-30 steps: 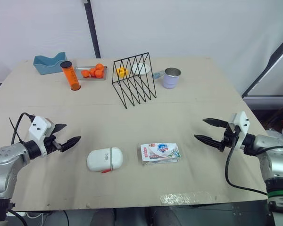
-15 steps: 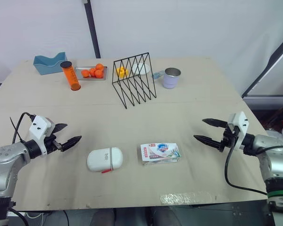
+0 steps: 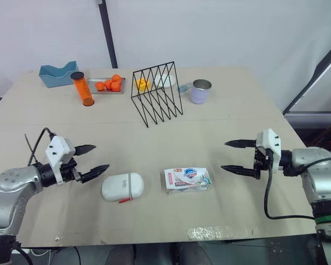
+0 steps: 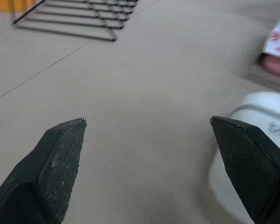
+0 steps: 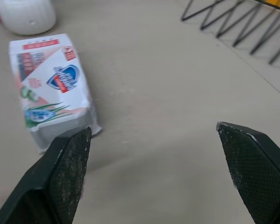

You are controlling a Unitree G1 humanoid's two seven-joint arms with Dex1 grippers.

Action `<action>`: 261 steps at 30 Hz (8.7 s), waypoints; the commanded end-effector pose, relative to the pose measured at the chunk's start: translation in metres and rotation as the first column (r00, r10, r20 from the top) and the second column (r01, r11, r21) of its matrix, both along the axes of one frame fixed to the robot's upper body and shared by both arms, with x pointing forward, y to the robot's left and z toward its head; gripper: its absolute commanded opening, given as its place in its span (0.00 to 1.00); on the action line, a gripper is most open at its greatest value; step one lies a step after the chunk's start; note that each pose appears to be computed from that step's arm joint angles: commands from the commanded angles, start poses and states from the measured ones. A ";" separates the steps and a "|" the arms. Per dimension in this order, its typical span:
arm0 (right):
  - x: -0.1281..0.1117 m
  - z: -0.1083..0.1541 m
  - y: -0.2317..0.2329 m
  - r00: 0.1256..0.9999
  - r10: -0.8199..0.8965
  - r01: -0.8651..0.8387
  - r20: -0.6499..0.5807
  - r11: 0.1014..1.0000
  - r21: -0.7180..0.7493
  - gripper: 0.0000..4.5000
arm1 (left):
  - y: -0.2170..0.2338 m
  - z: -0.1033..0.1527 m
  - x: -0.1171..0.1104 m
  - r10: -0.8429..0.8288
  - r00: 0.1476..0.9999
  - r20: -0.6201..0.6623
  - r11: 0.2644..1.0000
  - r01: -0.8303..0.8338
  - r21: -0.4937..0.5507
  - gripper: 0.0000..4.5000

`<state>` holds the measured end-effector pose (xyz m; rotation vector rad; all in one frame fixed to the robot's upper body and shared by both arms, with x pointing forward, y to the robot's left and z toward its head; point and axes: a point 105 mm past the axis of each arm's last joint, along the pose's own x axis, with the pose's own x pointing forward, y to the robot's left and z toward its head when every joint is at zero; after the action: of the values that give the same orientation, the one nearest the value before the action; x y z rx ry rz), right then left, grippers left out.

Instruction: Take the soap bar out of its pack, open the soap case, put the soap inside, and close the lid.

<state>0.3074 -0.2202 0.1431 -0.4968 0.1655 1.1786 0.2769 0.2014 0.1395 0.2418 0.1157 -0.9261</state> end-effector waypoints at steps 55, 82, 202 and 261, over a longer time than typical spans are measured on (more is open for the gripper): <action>-0.016 -0.036 0.047 0.976 0.206 -0.214 -0.076 0.970 -0.118 0.76 | -0.106 -0.004 -0.063 -0.448 0.894 -0.030 0.893 0.446 -0.057 1.00; -0.018 -0.036 0.048 0.975 0.202 -0.211 -0.090 0.972 -0.107 0.49 | -0.107 -0.003 -0.062 -0.455 0.890 -0.020 0.889 0.454 -0.055 1.00; 0.009 0.043 -0.088 0.814 -0.550 0.515 0.187 0.832 0.207 0.99 | -0.085 0.012 -0.032 -0.332 0.942 0.048 0.929 0.336 -0.158 1.00; -0.027 0.000 0.118 0.939 0.342 -0.344 0.037 0.933 0.102 0.99 | -0.006 -0.042 -0.029 -0.327 0.941 -0.086 0.908 0.339 0.245 1.00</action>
<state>0.2819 -0.1026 0.1333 -0.4162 0.0455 1.5148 0.2462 0.1957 0.0890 0.4891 0.2787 -1.2695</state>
